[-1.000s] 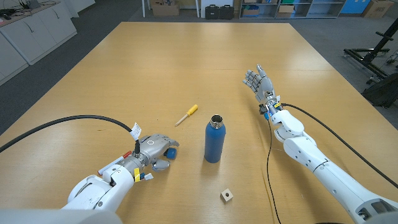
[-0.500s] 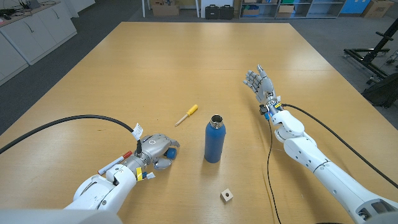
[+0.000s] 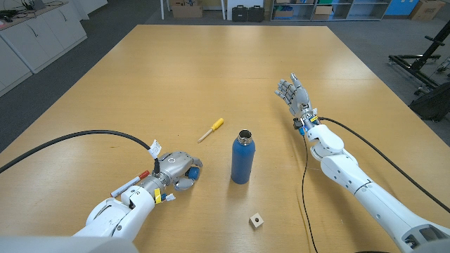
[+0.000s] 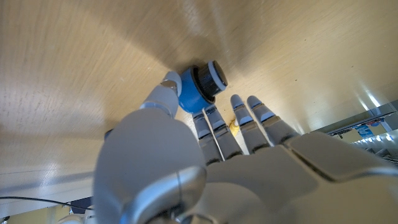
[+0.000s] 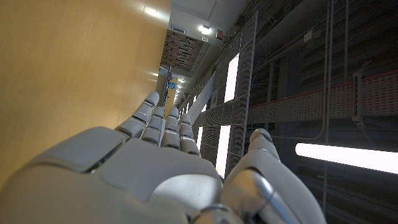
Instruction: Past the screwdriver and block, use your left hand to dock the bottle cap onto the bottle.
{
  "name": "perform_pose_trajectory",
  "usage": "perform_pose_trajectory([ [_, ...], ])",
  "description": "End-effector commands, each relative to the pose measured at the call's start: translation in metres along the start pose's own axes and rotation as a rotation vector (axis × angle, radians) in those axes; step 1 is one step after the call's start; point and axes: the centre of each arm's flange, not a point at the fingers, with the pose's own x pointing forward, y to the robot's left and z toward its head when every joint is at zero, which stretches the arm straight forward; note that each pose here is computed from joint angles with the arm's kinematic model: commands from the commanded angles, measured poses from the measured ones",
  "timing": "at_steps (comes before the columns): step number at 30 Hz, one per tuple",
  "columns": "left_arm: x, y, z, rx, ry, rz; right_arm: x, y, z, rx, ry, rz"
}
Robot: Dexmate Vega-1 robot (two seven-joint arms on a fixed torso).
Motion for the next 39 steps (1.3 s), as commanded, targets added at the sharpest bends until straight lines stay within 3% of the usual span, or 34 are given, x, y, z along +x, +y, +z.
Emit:
perform_pose_trajectory([
  [1,0.003,0.0,-0.001,-0.032,-0.007,0.022,0.001,0.001,-0.002,0.003,0.001,-0.002],
  [28,-0.001,0.008,-0.002,-0.046,0.021,0.052,-0.002,-0.001,-0.005,0.011,-0.002,-0.01],
  [39,-0.004,0.015,-0.001,-0.063,0.01,0.111,-0.004,-0.001,-0.004,0.013,-0.002,-0.012],
])
